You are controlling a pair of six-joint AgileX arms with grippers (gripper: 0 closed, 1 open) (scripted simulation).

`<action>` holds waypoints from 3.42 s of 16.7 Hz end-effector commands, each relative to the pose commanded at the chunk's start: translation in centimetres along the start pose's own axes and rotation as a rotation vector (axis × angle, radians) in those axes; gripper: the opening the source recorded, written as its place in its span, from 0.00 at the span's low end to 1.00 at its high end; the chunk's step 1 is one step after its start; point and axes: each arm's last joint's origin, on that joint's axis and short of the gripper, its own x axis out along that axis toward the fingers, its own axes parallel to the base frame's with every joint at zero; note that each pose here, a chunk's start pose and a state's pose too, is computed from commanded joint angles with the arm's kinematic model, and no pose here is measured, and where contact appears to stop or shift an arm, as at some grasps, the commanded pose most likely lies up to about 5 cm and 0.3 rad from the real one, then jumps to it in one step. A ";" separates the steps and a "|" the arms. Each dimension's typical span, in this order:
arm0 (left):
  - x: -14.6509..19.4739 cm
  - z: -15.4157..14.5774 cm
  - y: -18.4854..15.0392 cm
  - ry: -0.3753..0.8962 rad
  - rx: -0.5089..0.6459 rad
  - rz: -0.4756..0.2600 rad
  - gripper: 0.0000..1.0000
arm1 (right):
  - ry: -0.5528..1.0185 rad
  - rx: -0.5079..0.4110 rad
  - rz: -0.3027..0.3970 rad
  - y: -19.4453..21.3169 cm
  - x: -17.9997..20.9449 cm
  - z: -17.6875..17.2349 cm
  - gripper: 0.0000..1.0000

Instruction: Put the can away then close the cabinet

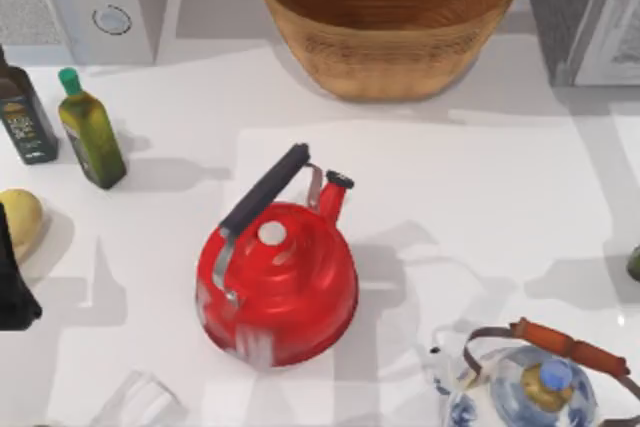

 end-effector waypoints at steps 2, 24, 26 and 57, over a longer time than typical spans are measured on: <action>0.0 0.0 0.0 0.000 0.000 0.000 1.00 | -0.004 -0.010 -0.022 -0.9 -2.1 0.4 1.00; 0.0 0.0 0.0 0.000 0.000 0.000 1.00 | 0.060 0.014 0.060 -3.9 -27.6 -37.1 1.00; 0.0 0.0 0.0 0.000 0.000 0.000 1.00 | 0.047 0.016 0.066 -3.8 -27.6 -38.0 1.00; 0.0 0.0 0.0 0.000 0.000 0.000 1.00 | 0.042 0.002 0.065 -23.5 -21.4 -38.3 1.00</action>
